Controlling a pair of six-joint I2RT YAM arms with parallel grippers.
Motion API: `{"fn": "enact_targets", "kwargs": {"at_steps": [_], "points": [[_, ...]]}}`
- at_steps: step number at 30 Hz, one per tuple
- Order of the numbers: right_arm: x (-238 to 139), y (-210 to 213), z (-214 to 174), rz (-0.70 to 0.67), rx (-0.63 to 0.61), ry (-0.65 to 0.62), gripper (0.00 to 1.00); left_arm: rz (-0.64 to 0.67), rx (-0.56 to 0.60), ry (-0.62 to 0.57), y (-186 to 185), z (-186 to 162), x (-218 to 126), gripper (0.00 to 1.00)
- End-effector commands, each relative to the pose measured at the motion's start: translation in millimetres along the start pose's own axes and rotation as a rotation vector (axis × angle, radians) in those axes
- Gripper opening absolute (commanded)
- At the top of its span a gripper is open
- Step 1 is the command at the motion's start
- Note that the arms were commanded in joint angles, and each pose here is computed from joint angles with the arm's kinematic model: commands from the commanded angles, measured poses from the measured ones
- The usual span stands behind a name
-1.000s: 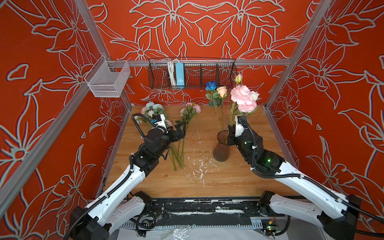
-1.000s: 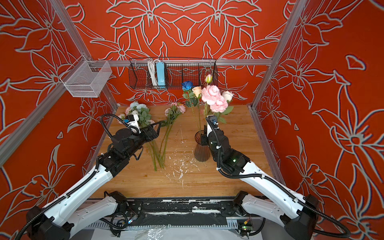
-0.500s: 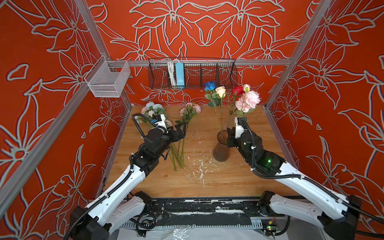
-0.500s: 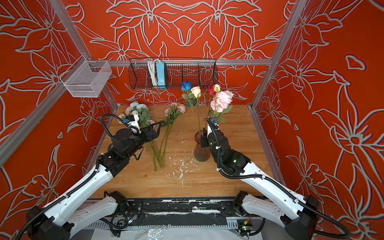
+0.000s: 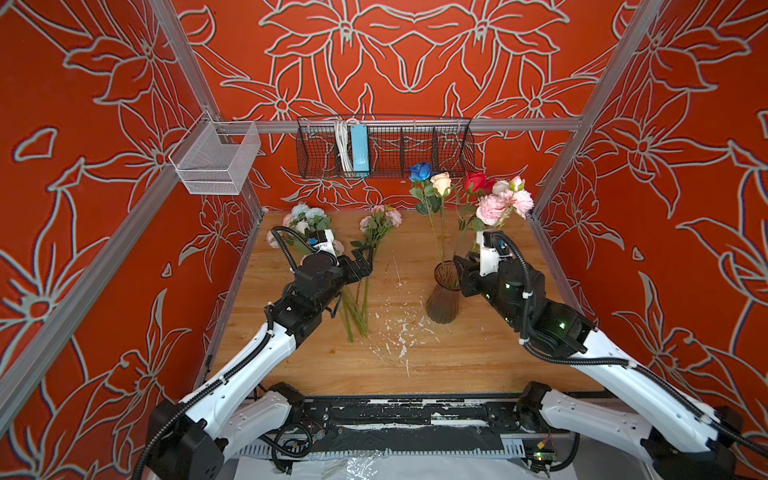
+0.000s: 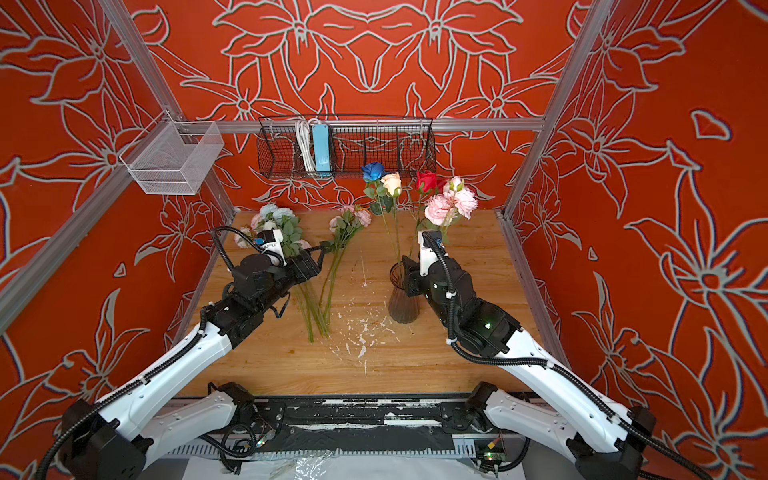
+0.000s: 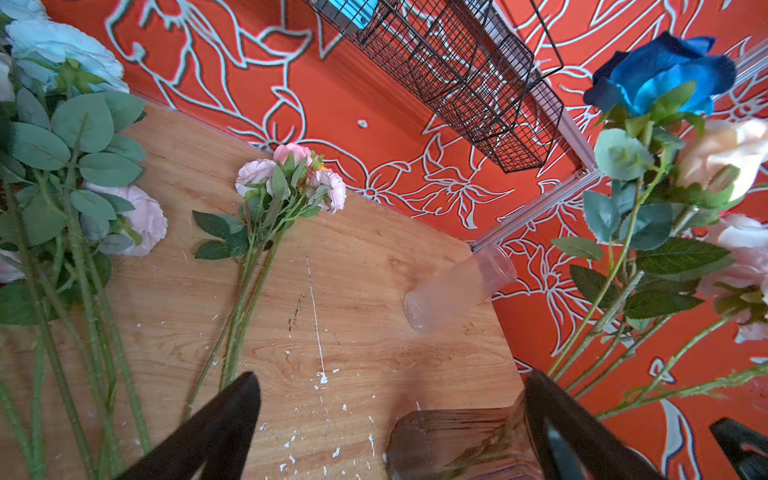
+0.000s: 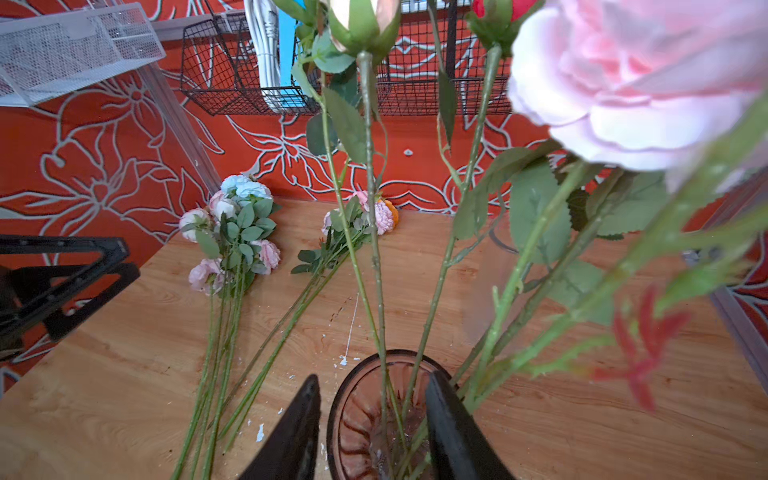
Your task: Arrange the flowers into the vase
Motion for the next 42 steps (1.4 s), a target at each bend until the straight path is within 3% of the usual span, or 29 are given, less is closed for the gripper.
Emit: {"fn": "enact_targets", "kwargs": {"at_steps": [1, 6, 10, 13, 16, 20, 23, 29, 42], "points": [[-10, 0, 4, 0.033, 0.006, 0.021, 0.44, -0.005, -0.001, -0.005, -3, 5, 3, 0.97], [-24, -2, 2, 0.066, 0.021, 0.038, 0.45, 0.057, 0.008, 0.041, 2, 1, 13, 0.94], [-37, -6, -5, 0.098, 0.03, 0.041, 0.45, 0.102, 0.022, 0.136, 8, -9, 33, 0.85], [-41, -14, -22, 0.075, 0.047, 0.052, 0.38, 0.138, 0.032, 0.237, 14, -17, 52, 0.73], [-46, -21, -40, 0.065, 0.07, 0.065, 0.3, 0.208, 0.019, 0.339, 27, -23, 72, 0.55], [-55, -31, -58, 0.045, 0.108, 0.07, 0.25, 0.38, -0.135, 0.403, 67, -21, 89, 0.32], [-63, -40, -66, 0.018, 0.137, 0.057, 0.24, 0.545, -0.222, 0.404, 100, -17, 91, 0.33], [-68, -47, -77, 0.006, 0.171, 0.039, 0.23, 0.756, -0.162, 0.39, 130, -10, 92, 0.36], [-74, -52, -85, -0.005, 0.171, 0.046, 0.18, 0.887, -0.106, 0.473, 173, -28, 114, 0.34]]}}
Point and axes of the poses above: each gripper's point midway between its finger pads, its own x axis out along the fingers, its own y axis along the line the jaws close on, z = x × y, the point moved 7 cm from there along -x, back along the fingers, and after that the axes turned 3 degrees about -x, right-handed, at the moved point
